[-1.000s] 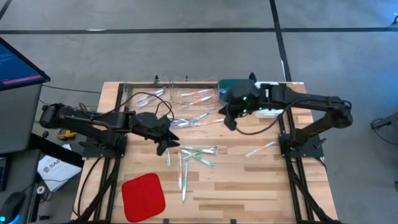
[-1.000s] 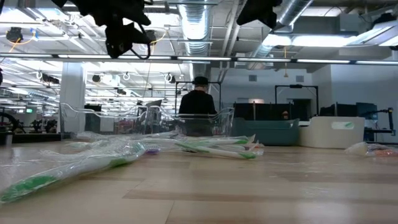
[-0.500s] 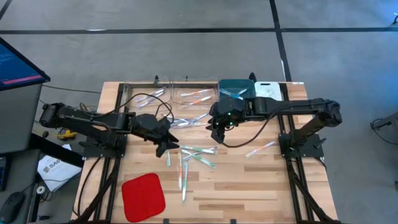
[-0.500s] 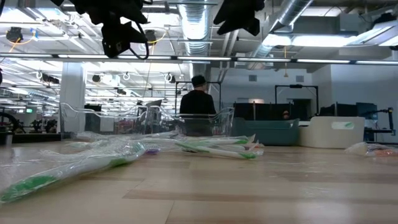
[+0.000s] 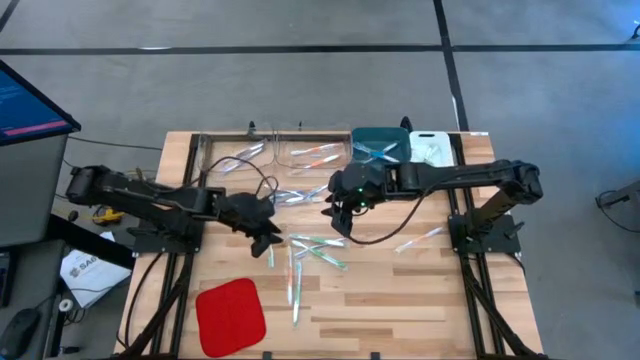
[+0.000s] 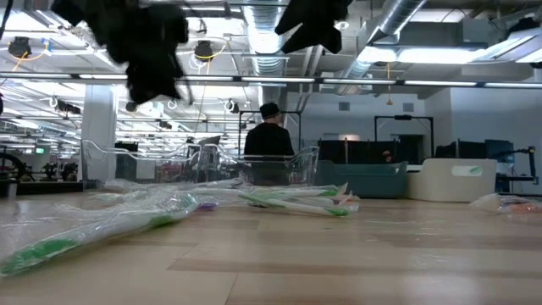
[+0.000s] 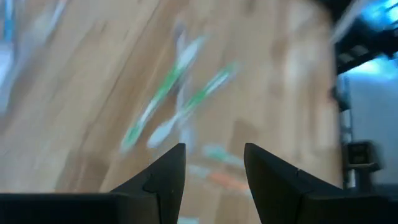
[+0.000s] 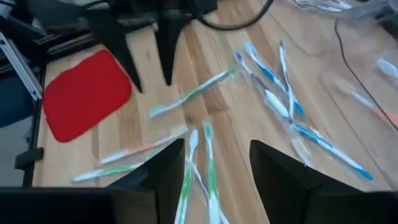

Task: Pick & Place Toothbrushes
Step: Put the violet toothbrush into the left transparent bin, then put the green toothbrush into the white bin

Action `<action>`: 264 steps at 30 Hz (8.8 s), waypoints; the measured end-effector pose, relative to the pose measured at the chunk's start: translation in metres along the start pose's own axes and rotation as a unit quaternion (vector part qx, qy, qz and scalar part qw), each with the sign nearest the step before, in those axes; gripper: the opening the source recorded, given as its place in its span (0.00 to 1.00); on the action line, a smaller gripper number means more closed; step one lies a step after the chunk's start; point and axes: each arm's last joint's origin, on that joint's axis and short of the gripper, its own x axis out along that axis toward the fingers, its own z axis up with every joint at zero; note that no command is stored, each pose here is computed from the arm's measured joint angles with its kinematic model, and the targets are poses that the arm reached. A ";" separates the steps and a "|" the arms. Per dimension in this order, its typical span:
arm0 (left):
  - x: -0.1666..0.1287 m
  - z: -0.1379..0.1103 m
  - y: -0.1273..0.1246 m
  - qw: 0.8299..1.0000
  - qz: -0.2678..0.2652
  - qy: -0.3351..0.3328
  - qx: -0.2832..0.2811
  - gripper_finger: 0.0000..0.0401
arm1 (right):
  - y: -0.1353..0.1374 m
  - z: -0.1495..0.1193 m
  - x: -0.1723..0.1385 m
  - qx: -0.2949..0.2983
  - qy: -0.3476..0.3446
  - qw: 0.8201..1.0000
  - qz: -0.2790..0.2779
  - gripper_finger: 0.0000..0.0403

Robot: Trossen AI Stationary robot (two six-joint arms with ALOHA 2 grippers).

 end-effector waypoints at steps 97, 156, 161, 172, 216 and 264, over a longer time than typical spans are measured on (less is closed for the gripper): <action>0.063 -0.017 0.111 0.968 0.175 0.060 0.171 0.40 | 0.008 0.004 0.005 0.056 -0.028 0.998 0.019 0.33; -0.052 0.029 0.041 0.961 0.211 -0.083 0.160 0.03 | 0.008 0.005 0.005 0.053 -0.032 0.998 0.020 0.33; -0.072 0.066 0.045 0.941 0.271 -0.085 0.185 0.03 | 0.008 0.007 0.005 0.051 -0.040 0.998 0.023 0.33; -0.087 0.112 0.135 0.920 0.375 0.010 0.117 0.03 | 0.004 0.008 0.005 0.055 -0.041 0.997 0.018 0.33; -0.045 0.026 0.268 0.929 0.332 0.156 -0.054 0.03 | -0.034 -0.059 -0.041 0.105 -0.192 0.975 -0.030 0.33; -0.092 0.087 0.064 0.969 0.073 -0.234 -0.007 0.44 | -0.068 -0.001 -0.078 0.154 -0.295 0.943 0.028 0.33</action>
